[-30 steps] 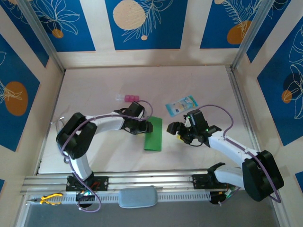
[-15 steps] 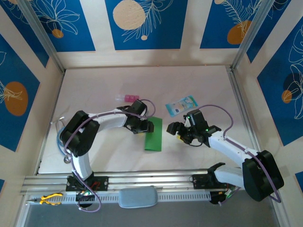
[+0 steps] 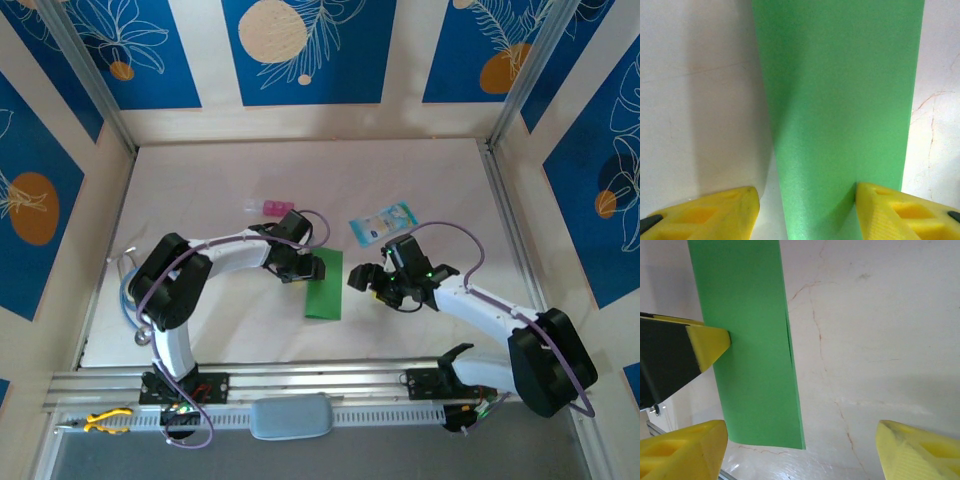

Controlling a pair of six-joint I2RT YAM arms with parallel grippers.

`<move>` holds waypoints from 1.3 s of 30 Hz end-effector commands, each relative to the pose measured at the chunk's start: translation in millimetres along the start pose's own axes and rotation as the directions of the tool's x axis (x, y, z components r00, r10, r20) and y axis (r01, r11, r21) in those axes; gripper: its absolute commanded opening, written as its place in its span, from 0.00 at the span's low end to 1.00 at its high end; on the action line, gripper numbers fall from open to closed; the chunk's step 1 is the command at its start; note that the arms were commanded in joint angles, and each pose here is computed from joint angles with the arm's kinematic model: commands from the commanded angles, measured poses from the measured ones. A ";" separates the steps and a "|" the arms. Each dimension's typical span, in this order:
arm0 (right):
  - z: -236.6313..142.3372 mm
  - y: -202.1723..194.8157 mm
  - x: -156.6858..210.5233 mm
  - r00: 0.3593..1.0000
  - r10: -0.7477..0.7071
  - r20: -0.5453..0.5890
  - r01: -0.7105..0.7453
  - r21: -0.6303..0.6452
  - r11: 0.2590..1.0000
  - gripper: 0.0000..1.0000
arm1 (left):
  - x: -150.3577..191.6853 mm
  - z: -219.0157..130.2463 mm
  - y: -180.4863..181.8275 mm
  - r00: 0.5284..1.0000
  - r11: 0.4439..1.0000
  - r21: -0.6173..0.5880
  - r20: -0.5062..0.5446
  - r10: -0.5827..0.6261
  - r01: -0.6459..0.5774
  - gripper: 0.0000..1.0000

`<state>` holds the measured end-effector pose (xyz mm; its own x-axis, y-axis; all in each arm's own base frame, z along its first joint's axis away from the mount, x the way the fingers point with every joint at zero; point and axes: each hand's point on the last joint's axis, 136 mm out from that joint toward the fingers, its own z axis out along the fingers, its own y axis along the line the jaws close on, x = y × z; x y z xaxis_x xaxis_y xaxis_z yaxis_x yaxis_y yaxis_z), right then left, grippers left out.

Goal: Fold a paper plane with a square sheet of paper (pick it up from the middle)
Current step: Hold the square sheet of paper at the center of the table.

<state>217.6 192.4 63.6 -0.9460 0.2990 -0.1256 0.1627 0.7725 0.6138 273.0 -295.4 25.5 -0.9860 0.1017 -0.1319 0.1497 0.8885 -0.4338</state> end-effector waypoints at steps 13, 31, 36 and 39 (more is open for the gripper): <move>-3.8 3.8 -5.3 1.000 -0.011 0.009 0.010 0.040 0.999 0.78 | 9.5 27.2 18.2 0.998 0.998 -0.062 -0.053 -0.026 0.023 0.57; -3.8 -4.6 -9.0 0.999 0.036 0.038 -0.039 0.070 0.997 0.72 | 12.6 34.5 21.6 0.997 0.997 -0.069 -0.077 0.017 -0.023 0.57; -2.8 -5.6 -9.1 0.998 0.045 0.037 -0.048 0.069 0.996 0.72 | 12.4 37.1 19.4 0.996 0.998 -0.055 -0.085 0.033 -0.037 0.58; -2.2 -5.4 -8.7 0.998 0.045 0.033 -0.047 0.069 0.997 0.71 | 12.5 38.0 19.8 0.996 0.997 -0.056 -0.086 0.039 -0.044 0.58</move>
<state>224.5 185.4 64.7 -0.9302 0.3392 -0.1403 0.2045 0.7962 0.5695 274.1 -295.3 21.2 -0.9858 0.1272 -0.1096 0.1616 0.8965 -0.4124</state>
